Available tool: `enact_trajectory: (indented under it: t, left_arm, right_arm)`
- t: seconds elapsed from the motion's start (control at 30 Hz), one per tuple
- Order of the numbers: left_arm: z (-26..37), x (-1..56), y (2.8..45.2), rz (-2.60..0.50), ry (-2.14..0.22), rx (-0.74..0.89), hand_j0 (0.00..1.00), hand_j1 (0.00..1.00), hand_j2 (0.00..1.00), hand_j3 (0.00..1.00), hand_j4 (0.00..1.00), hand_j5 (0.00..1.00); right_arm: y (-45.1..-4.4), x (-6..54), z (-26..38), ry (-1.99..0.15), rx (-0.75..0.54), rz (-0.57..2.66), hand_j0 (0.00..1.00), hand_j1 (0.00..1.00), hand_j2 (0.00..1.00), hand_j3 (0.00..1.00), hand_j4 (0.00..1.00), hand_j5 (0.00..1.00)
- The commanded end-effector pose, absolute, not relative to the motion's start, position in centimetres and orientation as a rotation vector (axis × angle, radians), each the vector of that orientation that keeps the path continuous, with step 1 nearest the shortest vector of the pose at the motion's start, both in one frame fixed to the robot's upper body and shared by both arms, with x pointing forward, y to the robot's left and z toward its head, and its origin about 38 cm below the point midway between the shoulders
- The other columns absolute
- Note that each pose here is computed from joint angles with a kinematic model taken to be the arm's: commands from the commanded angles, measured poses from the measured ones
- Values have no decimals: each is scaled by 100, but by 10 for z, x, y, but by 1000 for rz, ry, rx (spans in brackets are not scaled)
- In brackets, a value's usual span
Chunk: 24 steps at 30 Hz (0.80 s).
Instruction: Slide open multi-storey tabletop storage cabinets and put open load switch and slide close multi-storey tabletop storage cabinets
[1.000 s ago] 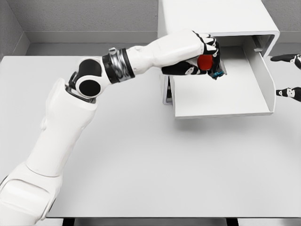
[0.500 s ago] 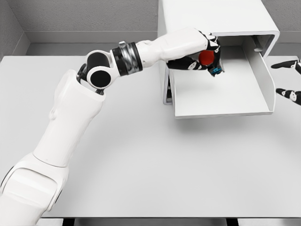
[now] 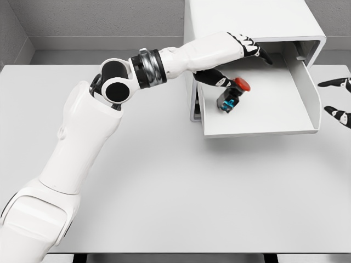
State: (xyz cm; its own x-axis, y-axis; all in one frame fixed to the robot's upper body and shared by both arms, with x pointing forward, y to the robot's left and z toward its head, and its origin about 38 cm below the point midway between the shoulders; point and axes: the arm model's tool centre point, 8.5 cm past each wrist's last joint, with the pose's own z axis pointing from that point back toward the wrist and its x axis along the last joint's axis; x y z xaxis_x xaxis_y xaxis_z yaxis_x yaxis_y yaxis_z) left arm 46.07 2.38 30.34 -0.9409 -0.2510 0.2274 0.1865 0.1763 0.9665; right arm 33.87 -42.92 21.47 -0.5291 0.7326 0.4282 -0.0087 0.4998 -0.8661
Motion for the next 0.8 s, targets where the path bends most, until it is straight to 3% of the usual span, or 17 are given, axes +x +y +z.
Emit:
enact_trajectory:
  t: [0.0, 0.1, 0.2, 0.27, 0.5, 0.77]
  left_arm:
    - [303, 462, 24, -1827, -2116, 78, 81, 81, 81, 81, 81, 81]
    - [309, 458, 24, -1827, -2140, 85, 82, 82, 82, 82, 82, 82]
    - [344, 429, 22, -1823, -2298, 121, 100, 100, 100, 100, 100, 100]
    - [359, 401, 28, -1769, -2432, 30, 100, 100, 100, 100, 100, 100]
    - [381, 376, 143, -1680, -2550, 44, 100, 100, 100, 100, 100, 100]
    - [337, 371, 283, -1452, -2327, 246, 100, 100, 100, 100, 100, 100]
  right_arm:
    - [-431, 339, 217, -1898, -603, 1089, 69, 69, 69, 69, 69, 69]
    - [-434, 338, 218, -1899, -613, 1084, 69, 69, 69, 69, 69, 69]
    - [-435, 334, 214, -1885, -609, 1085, 69, 69, 69, 69, 69, 69]
    - [-433, 331, 210, -1874, -599, 1092, 70, 70, 70, 70, 70, 70]
    - [-436, 327, 204, -1851, -592, 1098, 68, 68, 68, 68, 68, 68]
    - [-445, 319, 201, -1824, -604, 1091, 68, 68, 68, 68, 68, 68]
